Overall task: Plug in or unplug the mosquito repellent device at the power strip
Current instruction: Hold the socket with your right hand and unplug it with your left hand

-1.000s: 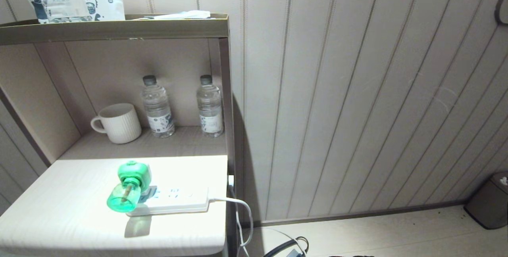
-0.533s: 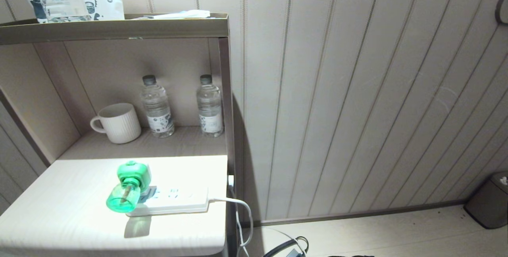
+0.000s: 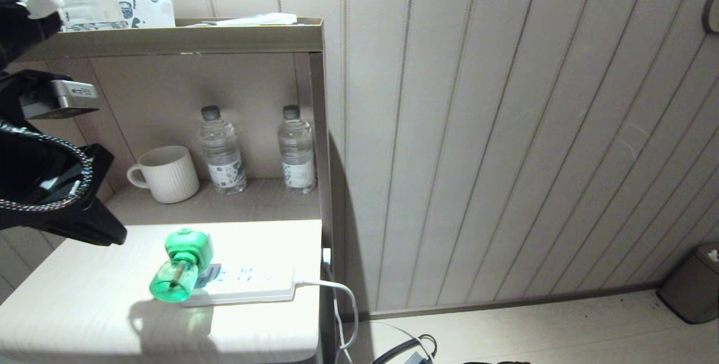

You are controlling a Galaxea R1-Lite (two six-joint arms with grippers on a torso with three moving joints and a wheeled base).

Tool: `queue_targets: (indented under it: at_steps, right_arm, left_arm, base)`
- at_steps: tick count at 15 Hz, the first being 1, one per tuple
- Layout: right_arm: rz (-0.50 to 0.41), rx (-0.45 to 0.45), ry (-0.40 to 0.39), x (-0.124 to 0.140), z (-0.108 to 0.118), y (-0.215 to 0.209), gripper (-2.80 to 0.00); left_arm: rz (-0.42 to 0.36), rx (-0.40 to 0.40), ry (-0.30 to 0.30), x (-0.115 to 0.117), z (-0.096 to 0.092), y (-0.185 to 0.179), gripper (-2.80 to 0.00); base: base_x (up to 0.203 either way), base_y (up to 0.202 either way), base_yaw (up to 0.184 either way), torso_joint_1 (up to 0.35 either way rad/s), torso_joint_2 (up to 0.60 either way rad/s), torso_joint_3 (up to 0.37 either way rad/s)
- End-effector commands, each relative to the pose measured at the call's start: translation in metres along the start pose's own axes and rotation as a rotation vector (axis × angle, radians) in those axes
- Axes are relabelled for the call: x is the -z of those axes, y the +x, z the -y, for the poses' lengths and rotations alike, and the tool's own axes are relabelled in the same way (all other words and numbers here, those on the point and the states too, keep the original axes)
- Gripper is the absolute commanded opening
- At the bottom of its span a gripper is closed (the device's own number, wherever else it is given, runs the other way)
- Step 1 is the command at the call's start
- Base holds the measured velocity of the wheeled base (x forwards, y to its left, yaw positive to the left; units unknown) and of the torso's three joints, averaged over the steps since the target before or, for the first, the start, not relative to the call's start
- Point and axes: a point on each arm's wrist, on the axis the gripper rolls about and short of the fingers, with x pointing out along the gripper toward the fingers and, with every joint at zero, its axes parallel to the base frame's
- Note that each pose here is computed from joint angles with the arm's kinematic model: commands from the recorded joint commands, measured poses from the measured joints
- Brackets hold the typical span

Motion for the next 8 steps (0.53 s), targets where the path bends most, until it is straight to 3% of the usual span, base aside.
queue_targets:
  at_steps: [1, 3, 8]
  right_arm:
    - [0.000, 0.000, 0.000, 0.000, 0.000, 0.000, -2.80]
    - [0.000, 0.000, 0.000, 0.000, 0.000, 0.000, -2.80]
    - [0.000, 0.000, 0.000, 0.000, 0.000, 0.000, -2.80]
  left_arm:
    - [-0.048, -0.045, -0.016, -0.013, 0.007, 0.021, 0.00]
    - [-0.044, -0.077, -0.046, -0.023, 0.012, 0.035, 0.00]
    - [-0.119, -0.116, -0.048, -0.030, 0.030, 0.065, 0.00]
  base:
    - [0.000, 0.000, 0.000, 0.000, 0.00, 0.000]
    - [0.000, 0.000, 0.000, 0.000, 0.00, 0.000]
    - [0.000, 0.000, 0.000, 0.000, 0.00, 0.000]
